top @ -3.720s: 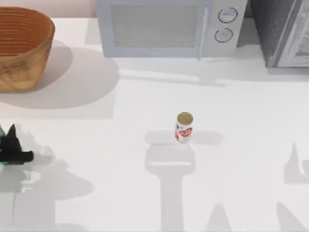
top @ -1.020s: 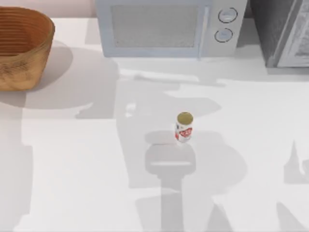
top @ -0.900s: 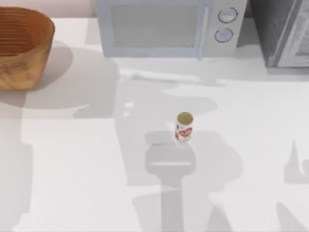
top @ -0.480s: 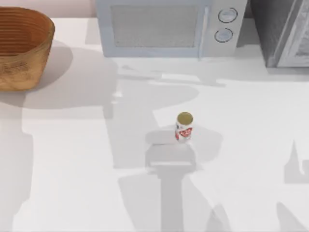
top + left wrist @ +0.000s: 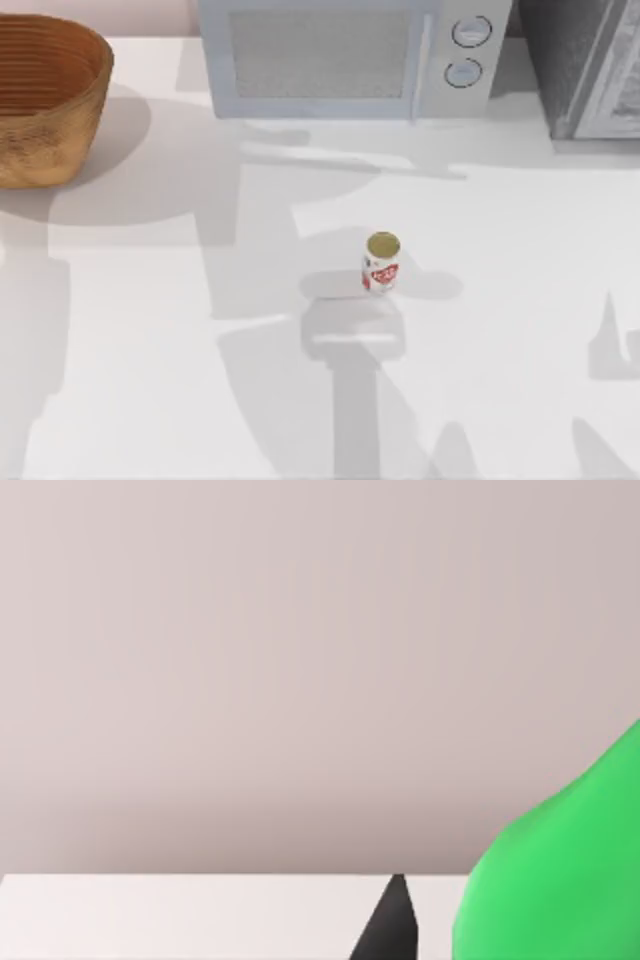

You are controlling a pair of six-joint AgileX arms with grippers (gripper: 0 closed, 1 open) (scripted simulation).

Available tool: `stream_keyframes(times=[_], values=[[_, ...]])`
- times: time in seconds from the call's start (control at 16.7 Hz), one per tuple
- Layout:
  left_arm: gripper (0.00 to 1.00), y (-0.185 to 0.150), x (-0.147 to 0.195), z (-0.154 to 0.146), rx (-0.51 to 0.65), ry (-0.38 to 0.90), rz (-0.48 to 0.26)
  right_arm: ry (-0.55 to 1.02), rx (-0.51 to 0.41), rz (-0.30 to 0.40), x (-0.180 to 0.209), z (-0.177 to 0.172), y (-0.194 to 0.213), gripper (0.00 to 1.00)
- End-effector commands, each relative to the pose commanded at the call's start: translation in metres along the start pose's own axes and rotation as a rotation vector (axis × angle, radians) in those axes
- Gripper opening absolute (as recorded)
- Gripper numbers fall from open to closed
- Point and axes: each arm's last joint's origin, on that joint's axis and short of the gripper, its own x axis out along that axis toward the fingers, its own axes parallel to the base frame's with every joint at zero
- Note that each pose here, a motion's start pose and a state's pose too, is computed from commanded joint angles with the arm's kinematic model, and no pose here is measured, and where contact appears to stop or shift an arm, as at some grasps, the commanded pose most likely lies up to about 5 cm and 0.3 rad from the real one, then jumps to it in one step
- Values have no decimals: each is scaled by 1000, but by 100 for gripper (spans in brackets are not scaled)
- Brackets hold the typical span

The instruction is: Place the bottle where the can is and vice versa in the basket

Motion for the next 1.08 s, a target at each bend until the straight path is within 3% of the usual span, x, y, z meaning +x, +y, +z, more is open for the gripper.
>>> stream_keyframes(times=[0.18, 0.96, 1.08], values=[[0, 0, 0, 0, 0, 0, 0, 0, 0, 0, 0, 0, 0, 100], [98, 0, 0, 0, 0, 0, 0, 0, 0, 0, 0, 0, 0, 100], [100, 0, 0, 0, 0, 0, 0, 0, 0, 0, 0, 0, 0, 100]])
